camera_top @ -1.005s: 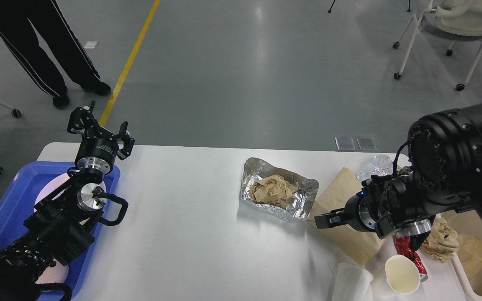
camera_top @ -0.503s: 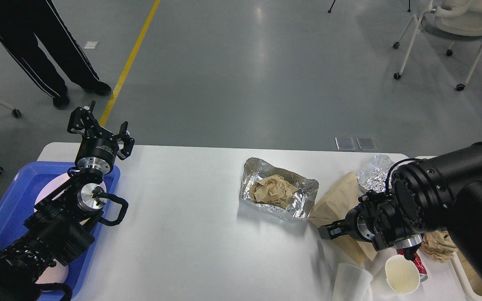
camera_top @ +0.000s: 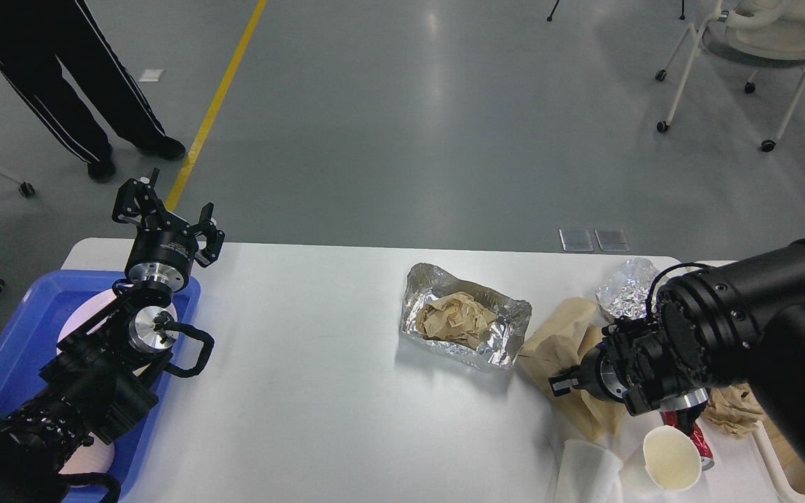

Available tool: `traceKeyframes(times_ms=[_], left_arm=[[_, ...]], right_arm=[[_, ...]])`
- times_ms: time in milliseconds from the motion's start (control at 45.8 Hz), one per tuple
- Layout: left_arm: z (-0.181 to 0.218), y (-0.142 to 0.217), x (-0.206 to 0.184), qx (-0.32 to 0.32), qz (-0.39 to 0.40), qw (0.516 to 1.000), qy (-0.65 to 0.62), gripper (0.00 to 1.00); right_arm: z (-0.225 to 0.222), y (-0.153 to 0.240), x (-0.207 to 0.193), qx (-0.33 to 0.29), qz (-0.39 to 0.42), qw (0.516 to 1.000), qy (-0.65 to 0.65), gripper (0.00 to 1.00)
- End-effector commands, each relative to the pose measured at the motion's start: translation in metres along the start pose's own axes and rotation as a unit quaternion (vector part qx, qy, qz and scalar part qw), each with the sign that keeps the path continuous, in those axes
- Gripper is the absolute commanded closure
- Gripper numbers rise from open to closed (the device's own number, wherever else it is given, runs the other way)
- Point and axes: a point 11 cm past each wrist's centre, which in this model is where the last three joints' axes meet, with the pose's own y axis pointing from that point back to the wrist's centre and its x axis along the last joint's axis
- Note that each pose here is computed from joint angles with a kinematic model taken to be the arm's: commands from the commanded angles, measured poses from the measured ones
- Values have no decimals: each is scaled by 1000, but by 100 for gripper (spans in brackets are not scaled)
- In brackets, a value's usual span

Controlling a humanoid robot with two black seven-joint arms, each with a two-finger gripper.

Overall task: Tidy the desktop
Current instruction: 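Lower the right gripper onto the second paper bag and grasp it, then lift the second paper bag and drop it into the white bin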

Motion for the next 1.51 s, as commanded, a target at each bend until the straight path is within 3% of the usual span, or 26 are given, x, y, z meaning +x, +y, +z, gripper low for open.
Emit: traceKeyframes(times_ms=[0,262,503,612,787,918,1049,1290,1486], left_arm=[[0,0,0,0,0,1000,0,3],[0,0,0,0,0,1000,0,3],[0,0,0,0,0,1000,0,3],[0,0,0,0,0,1000,0,3],[0,0,0,0,0,1000,0,3],[0,0,0,0,0,1000,0,3],[-1,0,0,1,0,1000,1,3],[0,0,0,0,0,1000,0,3],[-1,0,0,1,0,1000,1,3]], right_arm=[[5,6,5,-5,3,1000,-4,100],[41,54,29,-28,10,999,-30,100],[56,163,74,10,9,998,-66,100],[34,219,106,49,-28,994,-91,100],[-33,311,140,168,-131,968,-133,100],[-73,358,154,245,-144,949,-139,100],[-54,355,169,220,-93,960,-144,100],[103,274,168,32,15,973,-230,100],[215,203,118,-77,103,950,-283,100]])
